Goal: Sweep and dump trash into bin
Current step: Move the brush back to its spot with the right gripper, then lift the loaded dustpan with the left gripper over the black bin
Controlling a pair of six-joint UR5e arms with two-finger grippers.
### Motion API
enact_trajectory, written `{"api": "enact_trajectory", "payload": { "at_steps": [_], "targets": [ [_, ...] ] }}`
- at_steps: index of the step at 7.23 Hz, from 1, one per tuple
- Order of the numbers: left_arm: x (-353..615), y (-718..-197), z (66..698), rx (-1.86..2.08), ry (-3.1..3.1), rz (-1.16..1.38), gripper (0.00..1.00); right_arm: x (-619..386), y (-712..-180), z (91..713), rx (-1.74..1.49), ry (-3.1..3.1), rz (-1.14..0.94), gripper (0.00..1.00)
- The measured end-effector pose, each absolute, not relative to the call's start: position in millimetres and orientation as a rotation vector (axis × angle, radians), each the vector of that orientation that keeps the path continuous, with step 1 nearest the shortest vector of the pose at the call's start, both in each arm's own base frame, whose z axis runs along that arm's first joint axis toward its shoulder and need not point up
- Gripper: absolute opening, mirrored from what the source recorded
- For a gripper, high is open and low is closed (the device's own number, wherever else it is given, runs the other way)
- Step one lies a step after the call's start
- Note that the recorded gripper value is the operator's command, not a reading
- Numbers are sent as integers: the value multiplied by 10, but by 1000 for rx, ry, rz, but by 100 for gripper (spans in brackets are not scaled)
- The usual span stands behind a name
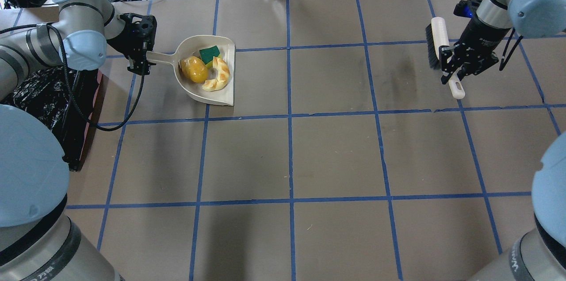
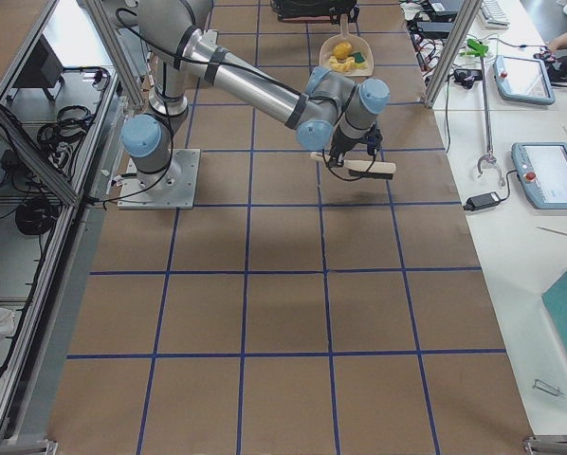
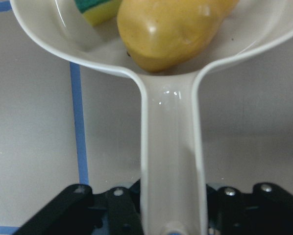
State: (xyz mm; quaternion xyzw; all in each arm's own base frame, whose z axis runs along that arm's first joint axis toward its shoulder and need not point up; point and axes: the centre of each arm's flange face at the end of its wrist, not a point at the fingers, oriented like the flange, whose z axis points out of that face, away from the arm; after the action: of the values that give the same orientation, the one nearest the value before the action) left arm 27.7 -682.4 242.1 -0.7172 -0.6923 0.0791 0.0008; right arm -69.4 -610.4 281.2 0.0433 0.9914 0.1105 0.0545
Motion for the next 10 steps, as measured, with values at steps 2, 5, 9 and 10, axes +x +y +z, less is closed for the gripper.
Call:
{"api": "enact_trajectory", "payload": {
  "at_steps": [2, 5, 9, 10],
  "targets": [
    [306, -6830, 2433, -2235, -2162, 295, 0, -807, -6045, 2712, 10, 3037, 379, 0],
    [495, -6842, 2524, -2161, -2161, 409, 0, -589, -6025, 2572, 82, 3058, 380, 0],
    [1230, -6690, 3133, -2099, -2110, 396, 0, -344, -6083, 2508, -49, 3068, 363, 0],
    [1521, -6590, 3269, -2090, -2106, 394, 0, -445, -6075, 2524, -67, 3069, 358, 0]
  ]
}}
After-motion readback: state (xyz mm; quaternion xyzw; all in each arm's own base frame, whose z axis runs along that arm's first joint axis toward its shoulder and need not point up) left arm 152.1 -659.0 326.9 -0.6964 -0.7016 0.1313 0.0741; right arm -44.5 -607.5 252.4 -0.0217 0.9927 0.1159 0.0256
